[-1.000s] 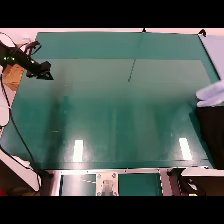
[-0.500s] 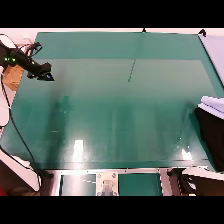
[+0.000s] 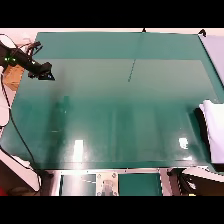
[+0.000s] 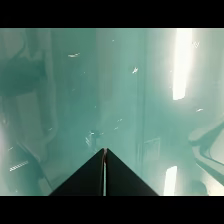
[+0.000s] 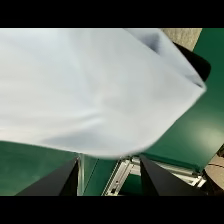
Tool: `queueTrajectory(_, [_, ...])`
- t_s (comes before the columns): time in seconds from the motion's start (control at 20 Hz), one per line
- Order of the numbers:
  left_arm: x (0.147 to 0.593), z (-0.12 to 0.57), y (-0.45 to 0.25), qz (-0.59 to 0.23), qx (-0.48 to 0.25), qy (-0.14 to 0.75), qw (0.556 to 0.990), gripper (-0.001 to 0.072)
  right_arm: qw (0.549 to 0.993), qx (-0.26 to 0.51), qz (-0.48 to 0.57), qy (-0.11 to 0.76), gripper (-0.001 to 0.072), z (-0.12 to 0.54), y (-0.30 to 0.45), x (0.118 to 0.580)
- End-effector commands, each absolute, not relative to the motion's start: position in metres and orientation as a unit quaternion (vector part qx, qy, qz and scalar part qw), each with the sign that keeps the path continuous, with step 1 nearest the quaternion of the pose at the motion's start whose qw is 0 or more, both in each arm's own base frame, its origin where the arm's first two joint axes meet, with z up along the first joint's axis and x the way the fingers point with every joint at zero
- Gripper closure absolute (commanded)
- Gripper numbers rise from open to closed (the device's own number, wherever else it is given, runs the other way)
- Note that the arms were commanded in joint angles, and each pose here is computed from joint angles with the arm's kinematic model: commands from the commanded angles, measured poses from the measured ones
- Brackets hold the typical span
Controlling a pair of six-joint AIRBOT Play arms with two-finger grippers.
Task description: Fold the shirts.
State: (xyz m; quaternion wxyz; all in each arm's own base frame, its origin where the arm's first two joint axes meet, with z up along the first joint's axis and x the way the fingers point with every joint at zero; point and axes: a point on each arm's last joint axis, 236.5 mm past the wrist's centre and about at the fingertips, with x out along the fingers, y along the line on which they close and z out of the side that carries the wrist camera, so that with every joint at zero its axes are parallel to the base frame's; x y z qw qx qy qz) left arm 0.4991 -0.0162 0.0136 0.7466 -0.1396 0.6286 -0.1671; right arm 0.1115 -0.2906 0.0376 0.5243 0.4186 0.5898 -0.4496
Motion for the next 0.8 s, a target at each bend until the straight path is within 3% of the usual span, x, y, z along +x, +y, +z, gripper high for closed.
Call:
queueTrajectory(0.0, [0.505,0.021,-0.022,-0.176,-0.149,0.614,0.755,0.0686,0.550,0.396,-0.463,0.572,0.0286,0.031,-0.307,0.122])
queueTrajectory(0.05, [0.509,0.029,-0.025,-0.181,-0.154,0.602,0.762,0.0686,0.574,0.390,-0.457,0.557,0.0316,0.040,-0.313,0.138])
queueTrajectory(0.2, [0.513,0.060,-0.034,-0.194,-0.161,0.569,0.783,0.0687,0.679,0.376,-0.392,0.493,0.0640,0.080,-0.309,0.225])
queueTrajectory(0.25, [0.510,0.070,-0.036,-0.195,-0.154,0.564,0.787,0.0687,0.714,0.372,-0.358,0.473,0.0676,0.093,-0.298,0.258])
queueTrajectory(0.35, [0.497,0.085,-0.043,-0.199,-0.145,0.568,0.785,0.0687,0.770,0.360,-0.263,0.456,0.0697,0.110,-0.254,0.322])
queueTrajectory(0.5, [0.469,0.093,-0.058,-0.195,-0.120,0.588,0.776,0.0687,0.794,0.308,-0.158,0.499,0.0698,0.103,-0.171,0.365])
queueTrajectory(0.75, [0.387,0.076,-0.105,-0.210,-0.095,0.621,0.749,0.0687,0.777,0.231,-0.034,0.584,0.0699,0.038,-0.030,0.338])
